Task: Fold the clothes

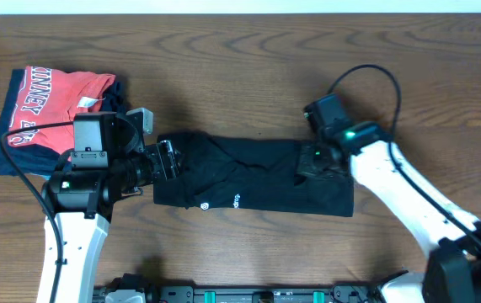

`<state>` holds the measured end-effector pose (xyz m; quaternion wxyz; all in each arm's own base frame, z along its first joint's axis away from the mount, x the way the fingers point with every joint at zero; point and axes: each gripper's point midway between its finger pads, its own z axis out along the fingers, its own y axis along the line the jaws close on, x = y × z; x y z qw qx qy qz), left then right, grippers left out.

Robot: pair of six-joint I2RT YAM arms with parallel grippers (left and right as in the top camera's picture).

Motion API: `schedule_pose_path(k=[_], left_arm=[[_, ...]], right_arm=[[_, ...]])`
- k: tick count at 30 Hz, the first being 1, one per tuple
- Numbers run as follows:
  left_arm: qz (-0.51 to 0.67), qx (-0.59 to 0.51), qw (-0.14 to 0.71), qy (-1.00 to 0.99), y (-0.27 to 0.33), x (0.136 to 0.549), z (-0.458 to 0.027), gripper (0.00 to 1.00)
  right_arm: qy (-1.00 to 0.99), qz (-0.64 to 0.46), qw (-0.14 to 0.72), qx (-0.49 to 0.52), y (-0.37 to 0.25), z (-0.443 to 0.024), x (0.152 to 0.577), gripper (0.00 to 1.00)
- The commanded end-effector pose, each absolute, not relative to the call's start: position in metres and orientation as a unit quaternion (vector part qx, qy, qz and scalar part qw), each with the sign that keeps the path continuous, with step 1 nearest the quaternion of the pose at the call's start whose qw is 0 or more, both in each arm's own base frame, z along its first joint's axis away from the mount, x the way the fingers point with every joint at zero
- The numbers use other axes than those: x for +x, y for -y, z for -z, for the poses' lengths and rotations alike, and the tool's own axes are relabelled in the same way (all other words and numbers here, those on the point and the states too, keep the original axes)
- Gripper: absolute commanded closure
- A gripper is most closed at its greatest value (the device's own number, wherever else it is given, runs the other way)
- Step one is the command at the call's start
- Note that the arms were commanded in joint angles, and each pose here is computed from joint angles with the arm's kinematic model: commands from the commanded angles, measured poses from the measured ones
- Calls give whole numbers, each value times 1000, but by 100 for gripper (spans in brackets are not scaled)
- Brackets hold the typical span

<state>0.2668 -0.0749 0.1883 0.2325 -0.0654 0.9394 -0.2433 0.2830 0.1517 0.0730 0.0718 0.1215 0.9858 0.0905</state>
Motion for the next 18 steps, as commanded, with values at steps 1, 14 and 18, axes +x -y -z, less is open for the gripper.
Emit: schedule_pose_path(k=[1, 14, 18], left_arm=[[245, -55, 240, -938, 75, 268, -194, 32], [245, -55, 240, -938, 75, 268, -194, 31], [245, -55, 240, -938, 75, 268, -194, 32]], right_arm=[[-982, -88, 71, 151, -161, -66, 287, 98], [-972, -187, 58, 128, -209, -66, 297, 78], [-975, -183, 41, 118, -207, -64, 288, 64]])
